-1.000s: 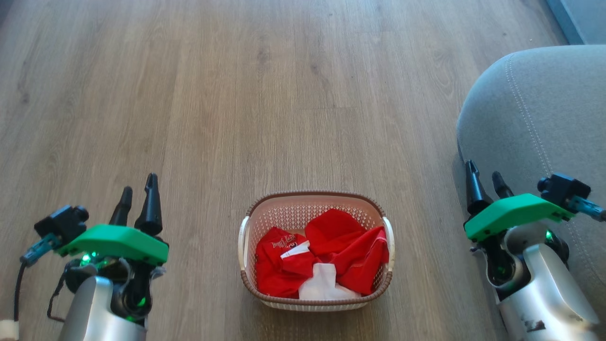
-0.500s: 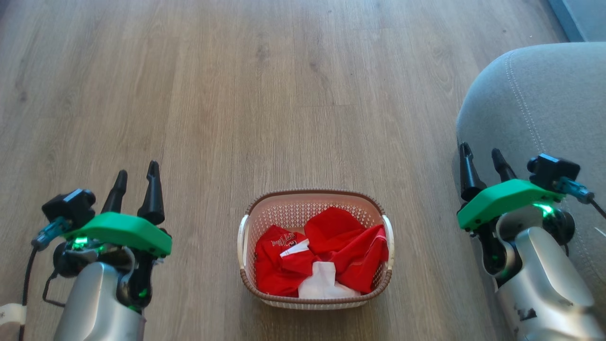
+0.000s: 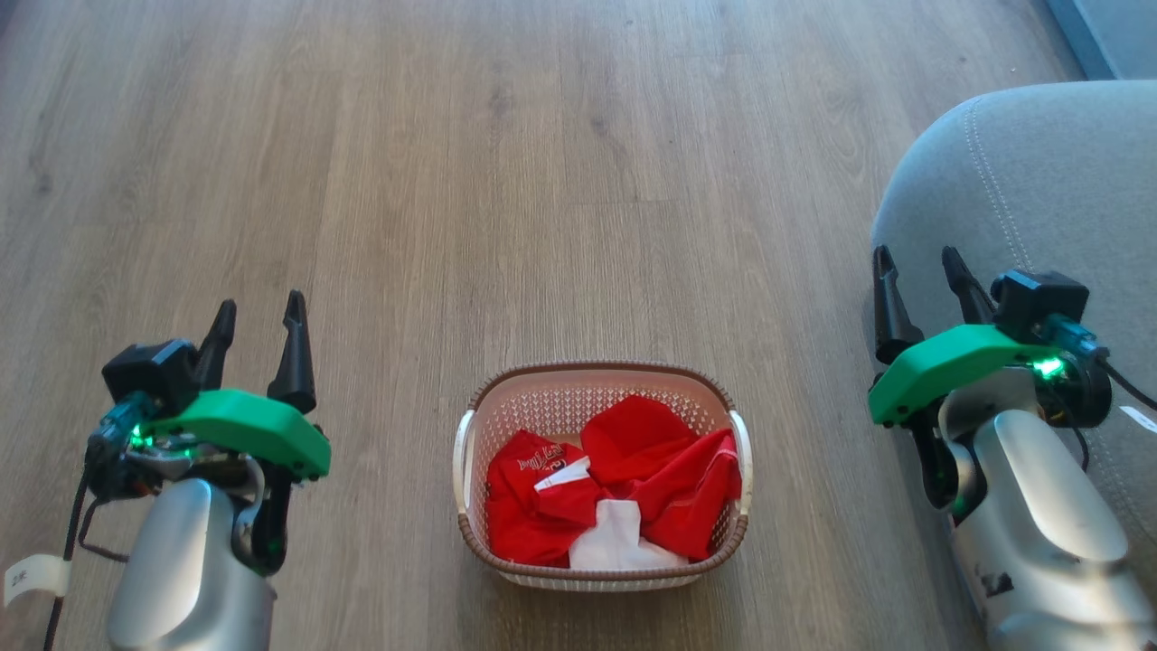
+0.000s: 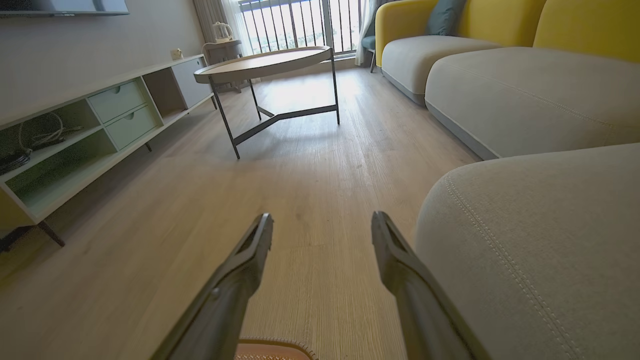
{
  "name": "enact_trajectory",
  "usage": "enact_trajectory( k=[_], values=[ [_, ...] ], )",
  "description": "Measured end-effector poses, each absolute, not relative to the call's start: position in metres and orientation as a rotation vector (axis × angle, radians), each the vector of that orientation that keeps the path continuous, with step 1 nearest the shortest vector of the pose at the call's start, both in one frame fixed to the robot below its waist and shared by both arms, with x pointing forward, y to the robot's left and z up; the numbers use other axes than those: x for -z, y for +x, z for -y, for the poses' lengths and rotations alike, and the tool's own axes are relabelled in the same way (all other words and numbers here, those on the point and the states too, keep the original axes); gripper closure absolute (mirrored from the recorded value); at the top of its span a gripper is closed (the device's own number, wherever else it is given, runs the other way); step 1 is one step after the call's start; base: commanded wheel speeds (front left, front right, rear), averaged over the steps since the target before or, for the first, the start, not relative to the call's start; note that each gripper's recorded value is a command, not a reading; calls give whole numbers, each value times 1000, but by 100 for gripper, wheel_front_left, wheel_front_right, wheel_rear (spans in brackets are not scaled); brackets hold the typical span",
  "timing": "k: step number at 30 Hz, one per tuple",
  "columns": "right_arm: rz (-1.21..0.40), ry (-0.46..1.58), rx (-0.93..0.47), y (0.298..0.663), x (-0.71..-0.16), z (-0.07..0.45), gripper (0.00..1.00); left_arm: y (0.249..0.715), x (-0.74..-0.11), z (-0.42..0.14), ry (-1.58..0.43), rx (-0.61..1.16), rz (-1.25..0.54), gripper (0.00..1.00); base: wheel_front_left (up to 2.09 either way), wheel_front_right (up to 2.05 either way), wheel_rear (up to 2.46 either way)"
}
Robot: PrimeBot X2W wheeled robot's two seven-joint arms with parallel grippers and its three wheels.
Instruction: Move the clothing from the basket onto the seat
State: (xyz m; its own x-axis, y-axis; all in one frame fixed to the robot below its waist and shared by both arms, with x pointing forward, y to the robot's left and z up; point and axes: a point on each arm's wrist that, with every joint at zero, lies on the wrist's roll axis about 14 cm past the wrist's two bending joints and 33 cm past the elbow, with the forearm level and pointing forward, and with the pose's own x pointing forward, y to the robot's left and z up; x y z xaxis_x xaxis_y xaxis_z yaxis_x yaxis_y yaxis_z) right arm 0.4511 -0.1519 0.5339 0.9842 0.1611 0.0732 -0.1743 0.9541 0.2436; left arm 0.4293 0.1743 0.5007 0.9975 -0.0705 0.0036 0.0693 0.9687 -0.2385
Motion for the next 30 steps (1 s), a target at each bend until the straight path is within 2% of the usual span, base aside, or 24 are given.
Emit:
enact_trajectory(
  k=[14,30],
  values=[
    [113,98,-197,457,-549,151,0,437,-510,-174,-121,80,35,0,0,0,0],
    [116,93,-190,458,-550,153,0,436,-506,-172,-132,79,24,0,0,0,0]
  ],
)
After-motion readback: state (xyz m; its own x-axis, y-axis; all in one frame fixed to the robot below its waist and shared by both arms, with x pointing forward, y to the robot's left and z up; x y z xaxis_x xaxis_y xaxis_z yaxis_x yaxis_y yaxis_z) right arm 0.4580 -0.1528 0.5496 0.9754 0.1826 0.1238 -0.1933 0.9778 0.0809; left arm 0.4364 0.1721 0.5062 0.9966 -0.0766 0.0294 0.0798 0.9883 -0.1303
